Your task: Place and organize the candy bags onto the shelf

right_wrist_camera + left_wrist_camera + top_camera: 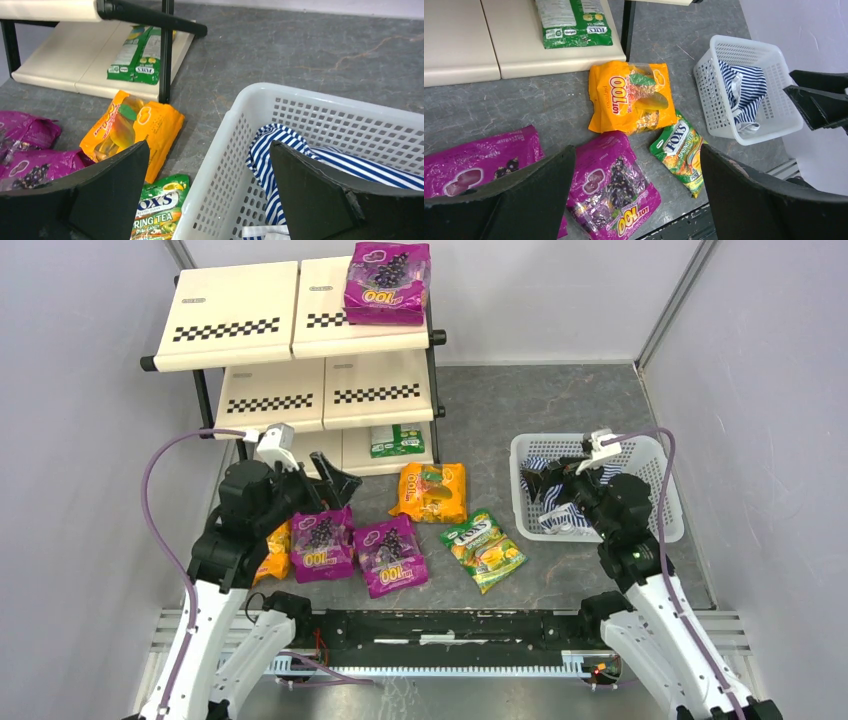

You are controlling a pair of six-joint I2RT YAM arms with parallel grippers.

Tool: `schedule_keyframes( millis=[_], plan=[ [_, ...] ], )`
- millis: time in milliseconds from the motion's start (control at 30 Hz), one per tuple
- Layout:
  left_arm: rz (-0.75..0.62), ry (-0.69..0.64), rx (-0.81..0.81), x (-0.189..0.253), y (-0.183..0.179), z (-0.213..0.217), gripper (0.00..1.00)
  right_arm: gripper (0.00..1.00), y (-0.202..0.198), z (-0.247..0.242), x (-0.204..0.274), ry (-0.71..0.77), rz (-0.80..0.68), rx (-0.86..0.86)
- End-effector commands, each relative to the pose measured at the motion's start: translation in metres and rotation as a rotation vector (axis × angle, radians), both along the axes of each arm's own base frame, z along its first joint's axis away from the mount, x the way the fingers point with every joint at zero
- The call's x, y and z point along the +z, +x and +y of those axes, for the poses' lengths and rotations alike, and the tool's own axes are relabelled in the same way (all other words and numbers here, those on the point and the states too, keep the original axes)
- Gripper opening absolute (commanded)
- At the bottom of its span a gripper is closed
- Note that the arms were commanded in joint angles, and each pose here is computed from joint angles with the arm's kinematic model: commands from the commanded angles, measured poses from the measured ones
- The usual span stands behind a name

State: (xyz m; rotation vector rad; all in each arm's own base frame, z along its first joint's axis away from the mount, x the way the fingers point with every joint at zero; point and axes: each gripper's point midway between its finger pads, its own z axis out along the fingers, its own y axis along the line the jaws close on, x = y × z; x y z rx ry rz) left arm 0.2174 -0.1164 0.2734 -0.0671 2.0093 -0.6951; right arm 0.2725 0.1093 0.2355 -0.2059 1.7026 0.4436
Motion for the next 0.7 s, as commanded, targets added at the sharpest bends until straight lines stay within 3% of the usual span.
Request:
schedule_keyframes(
  millis=[0,200,333,667],
  plan=[
    [-0.011,-0.019,-0.019,-0.003,-0.006,-0.002,1.00,0.98,0.000,0.019,-0.010,0.019,0.030,0.096],
    [0.033,-0.004,-0.015,-0.027,-0.008,-0.001,1.00,0.98,-0.019,0.080,-0.029,0.107,0.098,0.393],
    [0.033,-0.001,-0.002,-0.027,-0.007,0.001,1.00,0.98,-0.041,0.131,-0.052,0.077,0.195,0.531],
    [0.033,-0.002,0.009,-0.030,-0.007,0.003,1.00,0.98,-0.097,0.212,-0.128,0.055,0.445,0.656]
  ],
)
